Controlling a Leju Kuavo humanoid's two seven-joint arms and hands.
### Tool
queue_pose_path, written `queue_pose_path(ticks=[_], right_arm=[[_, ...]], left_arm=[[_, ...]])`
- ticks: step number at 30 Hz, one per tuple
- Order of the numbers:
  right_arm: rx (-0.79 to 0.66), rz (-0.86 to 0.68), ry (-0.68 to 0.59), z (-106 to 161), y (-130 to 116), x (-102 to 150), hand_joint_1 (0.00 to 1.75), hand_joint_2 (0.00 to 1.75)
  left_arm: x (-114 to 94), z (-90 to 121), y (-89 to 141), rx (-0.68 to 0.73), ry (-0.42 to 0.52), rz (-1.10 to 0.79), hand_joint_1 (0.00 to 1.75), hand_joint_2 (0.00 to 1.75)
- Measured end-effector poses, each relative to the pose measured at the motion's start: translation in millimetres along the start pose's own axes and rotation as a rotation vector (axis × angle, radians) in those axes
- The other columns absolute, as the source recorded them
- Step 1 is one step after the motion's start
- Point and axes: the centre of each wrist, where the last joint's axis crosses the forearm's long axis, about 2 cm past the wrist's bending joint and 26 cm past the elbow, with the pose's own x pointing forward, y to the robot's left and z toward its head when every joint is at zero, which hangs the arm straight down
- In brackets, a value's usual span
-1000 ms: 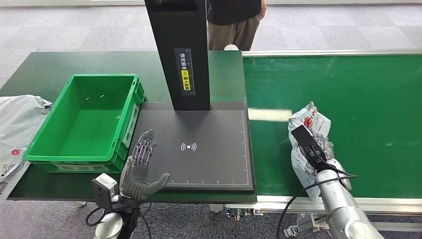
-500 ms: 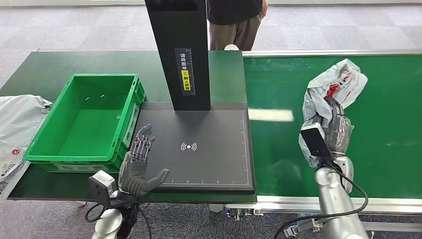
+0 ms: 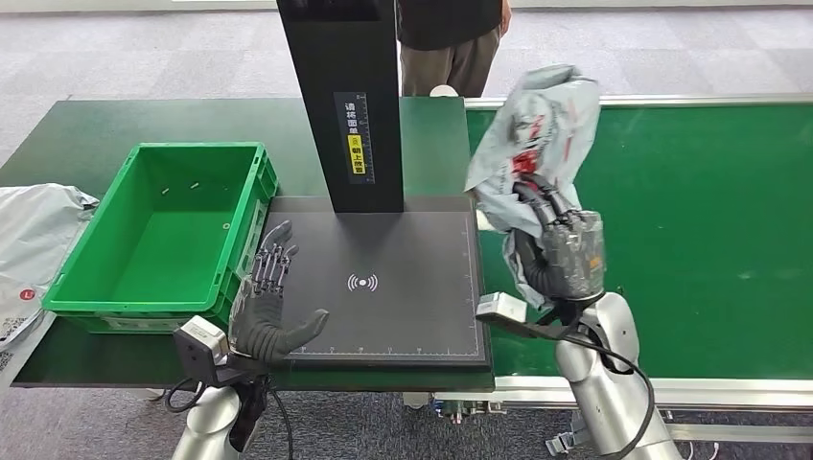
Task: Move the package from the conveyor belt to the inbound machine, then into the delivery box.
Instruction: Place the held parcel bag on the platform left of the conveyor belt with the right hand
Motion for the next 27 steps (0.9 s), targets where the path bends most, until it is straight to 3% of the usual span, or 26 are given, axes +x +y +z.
queue_pose_path(ticks=[4, 9, 13, 17, 24, 25, 27], right_arm=[[0.18, -0.016, -0.178, -19.7, 22.5, 28.0, 1.75, 1.75], [0.587, -0.143, -0.21, -38.6, 50.0, 45.1, 1.75, 1.75], [0.748, -0.16, -0.209, -37.1, 63.8, 44.5, 1.75, 0.0], [0.774, -0.157, -0.21, -36.2, 66.6, 44.1, 1.75, 0.0], [1.125, -0.11, -0.207, -40.2, 89.7, 48.2, 1.75, 0.0], [1.137, -0.086, -0.201, -41.6, 90.5, 47.7, 1.46, 0.0], [1.098, -0.001, -0.215, -43.4, 91.3, 46.7, 0.61, 0.0]], left_arm=[[1.4, -9.2, -1.4, 0.044, -0.032, -0.041, 0.0, 1.75], [0.8, -12.9, -3.6, 0.11, -0.038, -0.059, 0.0, 1.75], [-0.6, -11.7, -4.5, 0.124, -0.032, -0.048, 0.0, 1.75], [-0.9, -11.4, -4.6, 0.125, -0.031, -0.047, 0.0, 1.75], [-3.7, -4.7, -7.0, 0.129, -0.008, -0.034, 0.0, 1.75], [-3.8, -4.4, -7.2, 0.13, -0.004, -0.034, 0.0, 1.75], [-4.3, -3.1, -7.4, 0.132, 0.004, -0.034, 0.0, 1.75]])
